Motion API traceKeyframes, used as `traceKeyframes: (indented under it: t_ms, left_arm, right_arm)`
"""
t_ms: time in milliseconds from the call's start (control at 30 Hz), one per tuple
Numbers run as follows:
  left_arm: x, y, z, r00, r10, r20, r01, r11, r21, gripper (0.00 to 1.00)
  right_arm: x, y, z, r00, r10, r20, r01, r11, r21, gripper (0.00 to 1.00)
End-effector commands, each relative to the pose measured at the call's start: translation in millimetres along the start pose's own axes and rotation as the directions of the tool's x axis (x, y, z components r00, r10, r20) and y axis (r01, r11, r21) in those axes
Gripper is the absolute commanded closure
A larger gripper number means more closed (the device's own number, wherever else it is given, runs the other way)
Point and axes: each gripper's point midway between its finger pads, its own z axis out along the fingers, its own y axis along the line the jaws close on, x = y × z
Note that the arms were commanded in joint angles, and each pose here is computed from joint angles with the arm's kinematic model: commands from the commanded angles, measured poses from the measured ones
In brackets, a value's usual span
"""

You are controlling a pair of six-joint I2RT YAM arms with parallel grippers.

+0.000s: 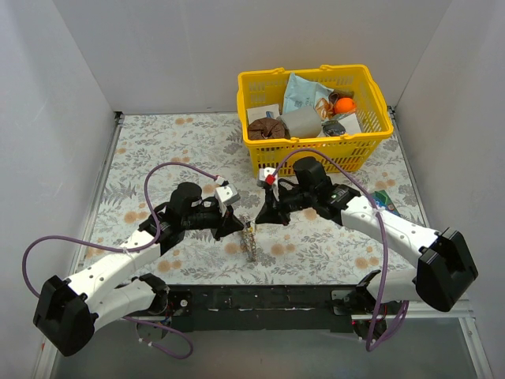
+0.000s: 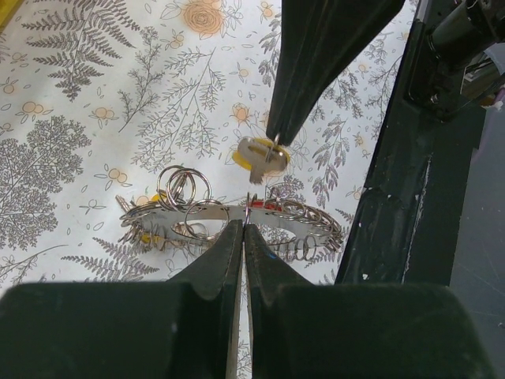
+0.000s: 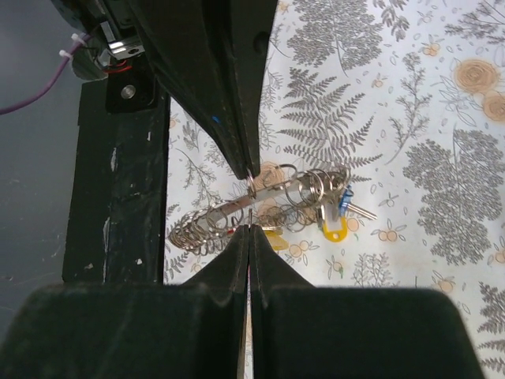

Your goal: Put the keys on the keyring

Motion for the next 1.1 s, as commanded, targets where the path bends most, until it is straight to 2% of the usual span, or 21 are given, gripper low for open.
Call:
traceKeyframes:
  t_ms: [0, 500, 1067]
  left_arm:
    - [-24, -6, -2, 0.997, 0.044, 0.057, -0.046, 0.999, 0.025, 1.0]
    - [-27, -11, -3, 0.996, 0.05, 0.072, -0.054, 0.997, 0.046, 1.0]
    - [-29, -13, -6, 0.994, 0.061, 0.087, -0.065, 0.997, 0.048, 1.0]
  right_arm:
    - [-18, 13, 7, 0.998, -0.057, 0.019, 0.058, 0.996, -0.065, 0.99]
    - [-23, 11, 23, 0.996, -0.088, 0.007, 0.088, 0.995, -0.047, 0.99]
    - [-8, 0, 29, 0.998, -0.063, -0.025, 0.062, 0.998, -0.012, 0.99]
